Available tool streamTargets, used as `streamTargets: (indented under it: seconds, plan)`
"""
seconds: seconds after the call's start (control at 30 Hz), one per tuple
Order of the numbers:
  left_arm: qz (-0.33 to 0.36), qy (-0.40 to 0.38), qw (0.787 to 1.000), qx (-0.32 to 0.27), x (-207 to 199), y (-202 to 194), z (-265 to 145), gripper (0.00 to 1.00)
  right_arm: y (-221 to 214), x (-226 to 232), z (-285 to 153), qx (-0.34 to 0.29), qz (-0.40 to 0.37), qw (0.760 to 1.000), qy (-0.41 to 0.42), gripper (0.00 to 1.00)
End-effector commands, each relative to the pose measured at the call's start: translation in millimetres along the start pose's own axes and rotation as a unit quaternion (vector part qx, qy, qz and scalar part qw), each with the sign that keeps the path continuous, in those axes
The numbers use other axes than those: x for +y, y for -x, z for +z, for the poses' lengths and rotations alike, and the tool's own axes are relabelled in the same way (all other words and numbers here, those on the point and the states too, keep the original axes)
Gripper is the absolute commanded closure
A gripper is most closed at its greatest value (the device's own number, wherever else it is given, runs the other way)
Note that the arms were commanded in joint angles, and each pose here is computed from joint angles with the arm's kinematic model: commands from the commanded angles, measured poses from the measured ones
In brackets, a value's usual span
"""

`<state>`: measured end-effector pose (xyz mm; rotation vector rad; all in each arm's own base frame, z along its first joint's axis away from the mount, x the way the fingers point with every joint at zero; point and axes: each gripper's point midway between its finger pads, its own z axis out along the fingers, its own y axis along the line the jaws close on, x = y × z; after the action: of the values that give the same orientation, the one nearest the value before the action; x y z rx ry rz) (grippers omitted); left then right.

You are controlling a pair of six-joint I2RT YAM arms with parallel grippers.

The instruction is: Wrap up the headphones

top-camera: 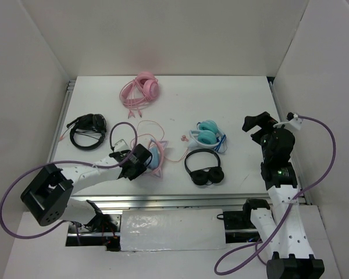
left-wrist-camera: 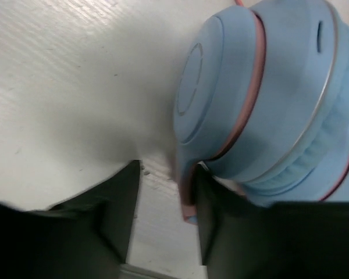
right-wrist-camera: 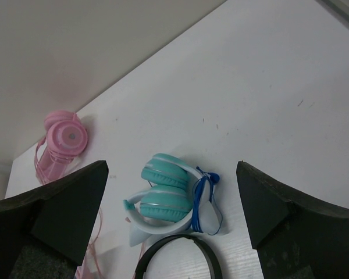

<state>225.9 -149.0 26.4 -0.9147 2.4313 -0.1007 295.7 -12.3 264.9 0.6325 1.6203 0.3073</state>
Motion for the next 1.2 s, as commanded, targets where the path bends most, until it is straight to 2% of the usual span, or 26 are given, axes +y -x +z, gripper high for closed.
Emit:
streamTargets:
  seconds: [0.0, 0.1, 0.17, 0.27, 0.3, 0.33, 0.5, 0.57, 0.6, 0.73, 0.83, 0.9, 1.03, 1.1, 1.13, 1.17]
  plan:
    - [0.01, -0.03, 0.999, -0.006, -24.0, 6.3, 4.5, 0.55, 3.0, -1.7, 1.7, -0.009, 0.004, 1.0, -0.007, 0.0]
    - [0.02, -0.019, 1.0, -0.013, -25.8, 6.6, 10.0, 0.66, 4.1, -3.5, -0.1, -0.01, 0.004, 1.0, -0.013, 0.0]
    - [0.029, -0.018, 0.999, -0.02, -27.6, 8.3, 13.4, 0.7, 5.0, -3.3, -1.8, -0.013, 0.004, 1.0, -0.011, 0.0]
    - [0.034, -0.031, 0.998, -0.04, -39.3, 19.9, 9.6, 0.84, 7.3, -0.5, -4.8, -0.016, 0.001, 1.0, -0.003, 0.0]
    - [0.041, -0.028, 0.998, -0.045, -39.0, 23.7, 7.5, 0.97, 8.0, 2.7, -7.0, -0.015, -0.002, 1.0, 0.005, 0.0]
    - [0.044, -0.028, 0.997, -0.062, -41.9, 33.7, 4.7, 1.0, 6.9, 4.2, -7.7, -0.012, -0.005, 1.0, 0.011, 0.0]
    - [0.106, -0.054, 0.982, -0.144, -78.7, 93.3, -37.9, 1.0, -3.7, 32.3, -16.1, 0.017, -0.052, 0.993, 0.101, 0.0]
    - [0.115, -0.079, 0.972, -0.188, -103.5, 127.4, -67.8, 1.0, -11.1, 52.0, -22.1, 0.03, -0.076, 0.983, 0.165, 0.0]
    - [0.146, -0.083, 0.964, -0.204, -107.9, 140.0, -81.2, 1.0, -16.5, 56.1, -23.6, 0.036, -0.084, 0.979, 0.183, 0.0]
    - [0.141, -0.137, 0.945, -0.263, -139.8, 205.4, -147.9, 1.0, -29.5, 88.4, -35.3, 0.046, -0.121, 0.947, 0.293, 0.0]
    - [0.163, -0.234, 0.912, -0.294, -173.5, 243.4, -213.8, 1.0, -55.0, 108.4, -43.5, 0.072, -0.161, 0.911, 0.372, 0.0]
    - [0.181, -0.248, 0.897, -0.318, -178.5, 258.3, -236.9, 1.0, -68.5, 119.1, -47.8, 0.084, -0.175, 0.896, 0.399, 0.0]
    - [0.222, -0.299, 0.854, -0.363, -195.7, 282.0, -297.8, 1.0, -92.6, 137.0, -44.2, 0.097, -0.209, 0.875, 0.426, 0.0]
    - [0.261, -0.321, 0.833, -0.367, -205.7, 281.6, -313.0, 1.0, -107.8, 144.4, -34.1, 0.106, -0.217, 0.872, 0.426, 0.0]
    - [0.259, -0.338, 0.821, -0.381, -208.9, 289.4, -336.8, 1.0, -112.9, 160.4, -39.8, 0.102, -0.217, 0.86, 0.451, 0.0]
    - [0.27, -0.336, 0.819, -0.378, -211.9, 289.7, -337.4, 1.0, -124.5, 166.5, -33.0, 0.117, -0.214, 0.857, 0.453, 0.0]
